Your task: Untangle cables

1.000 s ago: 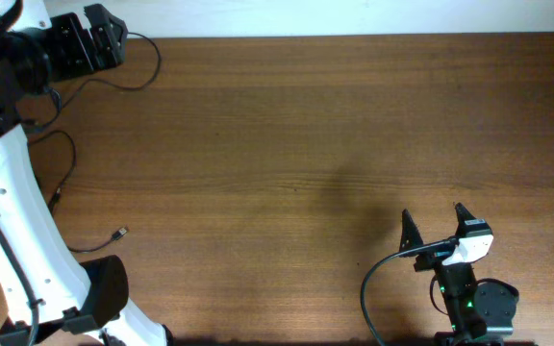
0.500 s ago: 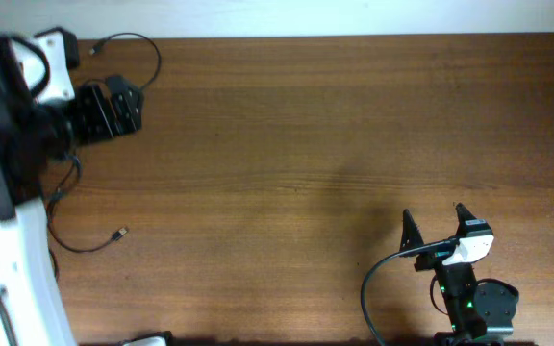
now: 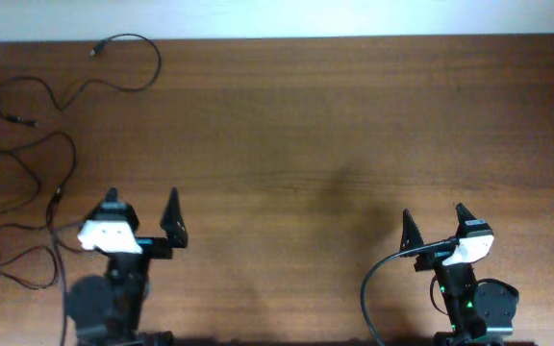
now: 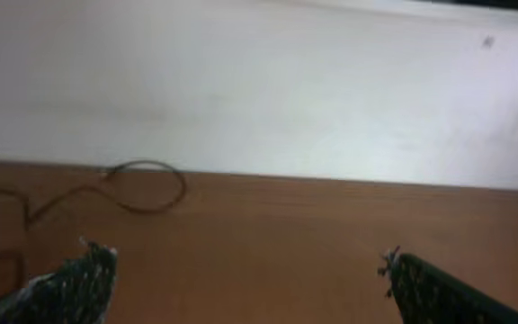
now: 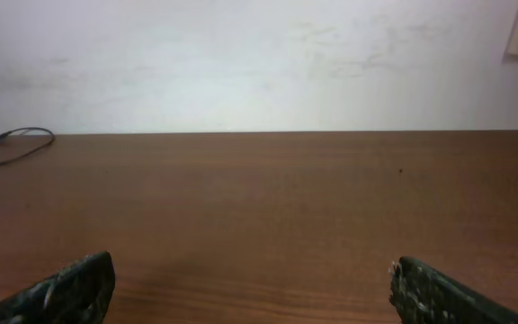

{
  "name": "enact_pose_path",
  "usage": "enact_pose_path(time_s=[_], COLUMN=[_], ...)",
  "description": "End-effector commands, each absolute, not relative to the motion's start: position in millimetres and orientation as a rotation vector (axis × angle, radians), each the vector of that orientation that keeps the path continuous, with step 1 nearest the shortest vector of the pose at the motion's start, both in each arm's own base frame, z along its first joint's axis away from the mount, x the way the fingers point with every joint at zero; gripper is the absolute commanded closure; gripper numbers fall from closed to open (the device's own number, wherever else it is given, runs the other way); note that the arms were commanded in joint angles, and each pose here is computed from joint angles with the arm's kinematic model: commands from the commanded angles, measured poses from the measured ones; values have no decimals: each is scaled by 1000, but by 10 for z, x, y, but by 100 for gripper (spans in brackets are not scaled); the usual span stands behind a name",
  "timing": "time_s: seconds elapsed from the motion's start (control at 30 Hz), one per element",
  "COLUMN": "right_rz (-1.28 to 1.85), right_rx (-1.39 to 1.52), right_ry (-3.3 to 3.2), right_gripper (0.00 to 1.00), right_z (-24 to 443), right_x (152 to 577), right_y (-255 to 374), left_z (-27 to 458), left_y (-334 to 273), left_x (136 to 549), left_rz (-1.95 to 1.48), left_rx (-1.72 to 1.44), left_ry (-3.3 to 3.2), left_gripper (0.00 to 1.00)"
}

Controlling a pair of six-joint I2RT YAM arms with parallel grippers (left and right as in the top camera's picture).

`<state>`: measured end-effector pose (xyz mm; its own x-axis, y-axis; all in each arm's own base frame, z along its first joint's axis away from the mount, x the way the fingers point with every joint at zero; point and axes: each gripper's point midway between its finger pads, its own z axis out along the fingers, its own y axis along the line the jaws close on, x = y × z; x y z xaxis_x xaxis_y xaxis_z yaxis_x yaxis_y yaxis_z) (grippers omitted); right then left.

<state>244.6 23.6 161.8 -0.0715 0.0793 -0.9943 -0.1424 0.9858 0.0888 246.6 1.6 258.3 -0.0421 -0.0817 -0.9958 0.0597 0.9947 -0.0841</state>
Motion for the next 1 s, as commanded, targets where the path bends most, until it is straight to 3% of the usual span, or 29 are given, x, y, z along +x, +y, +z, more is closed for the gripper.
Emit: enact_pose_path(time_s=[0.0,0.37,0.97], right_rz=[183,183,183], right_rx=[-45,-45,-45], right_ry=[1634,1634,1634], right_gripper=[1,1,1], right_z=[1598,1598,1598], right_x=[2444,2444,2444], right_y=[237,238,237], left_z=[2273,1564,1562], left_y=[-122,-94,-91], left_x=[2448,2454,2455], left_rz=[-50,7,8], left_rx=[118,84,83], left_ry=[1588,1653,1654], left_gripper=[1,1,0])
